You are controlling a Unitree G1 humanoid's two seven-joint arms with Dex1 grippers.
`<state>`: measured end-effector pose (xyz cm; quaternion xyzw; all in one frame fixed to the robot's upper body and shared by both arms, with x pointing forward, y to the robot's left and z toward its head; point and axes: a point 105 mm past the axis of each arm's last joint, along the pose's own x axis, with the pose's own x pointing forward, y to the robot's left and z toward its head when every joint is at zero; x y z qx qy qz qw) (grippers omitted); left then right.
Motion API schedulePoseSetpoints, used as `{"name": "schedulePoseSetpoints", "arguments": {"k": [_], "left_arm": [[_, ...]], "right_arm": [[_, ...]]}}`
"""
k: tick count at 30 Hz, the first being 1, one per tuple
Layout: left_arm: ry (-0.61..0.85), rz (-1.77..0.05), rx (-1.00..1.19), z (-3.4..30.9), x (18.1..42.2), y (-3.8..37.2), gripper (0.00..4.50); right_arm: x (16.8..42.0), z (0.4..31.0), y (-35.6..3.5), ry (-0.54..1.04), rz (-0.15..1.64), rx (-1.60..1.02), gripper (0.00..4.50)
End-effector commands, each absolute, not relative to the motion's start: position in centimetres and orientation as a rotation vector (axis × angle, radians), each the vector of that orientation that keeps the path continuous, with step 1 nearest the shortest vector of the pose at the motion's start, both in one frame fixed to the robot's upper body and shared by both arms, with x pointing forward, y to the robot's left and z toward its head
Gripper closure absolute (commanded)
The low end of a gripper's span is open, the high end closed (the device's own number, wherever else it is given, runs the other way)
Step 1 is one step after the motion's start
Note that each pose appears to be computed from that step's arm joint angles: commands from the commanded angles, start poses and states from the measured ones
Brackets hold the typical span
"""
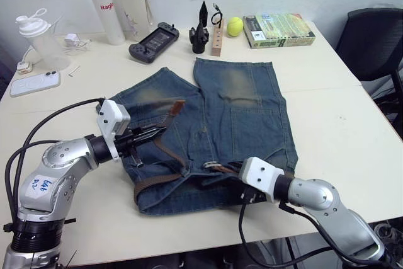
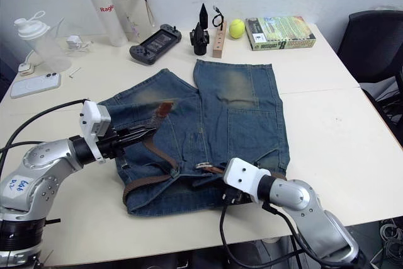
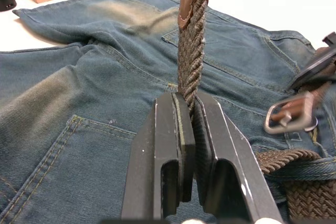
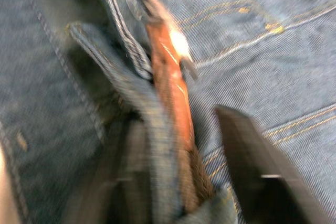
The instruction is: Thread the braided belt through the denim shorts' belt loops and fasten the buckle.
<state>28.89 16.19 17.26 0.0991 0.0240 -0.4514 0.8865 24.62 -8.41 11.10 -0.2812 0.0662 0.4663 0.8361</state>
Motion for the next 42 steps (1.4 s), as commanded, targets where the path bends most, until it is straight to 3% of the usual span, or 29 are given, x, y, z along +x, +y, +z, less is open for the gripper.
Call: {"name": "schedulePoseSetpoints", "arguments": {"k": [1, 5, 10, 16, 28, 42], "left_arm": [[0.091, -1.018, 0.328, 15.9, 27.3, 14.9, 4.5], [0.189, -1.157, 0.401, 13.6, 24.7, 13.8, 4.5], [0.225, -1.183, 0.388, 12.7, 24.0, 13.5, 4.5], [0.303, -1.039, 0.336, 11.5, 26.0, 13.3, 4.5], [0.351, -0.874, 0.238, 11.9, 27.2, 11.9, 4.5], [0.32, -0.872, 0.217, 12.7, 28.0, 10.2, 4.5]], "right_arm": [[25.2, 13.3, -7.3, 0.141, 0.963, -0.468, 4.49], [26.7, 14.6, -7.0, 0.147, 0.878, -0.399, 4.49], [27.0, 15.1, -6.4, 0.156, 0.857, -0.377, 4.49], [26.8, 16.0, -5.5, 0.126, 0.856, -0.383, 4.49], [27.1, 16.4, -5.7, 0.118, 0.799, -0.405, 4.49], [26.9, 16.2, -5.4, 0.126, 0.806, -0.444, 4.49]]}}
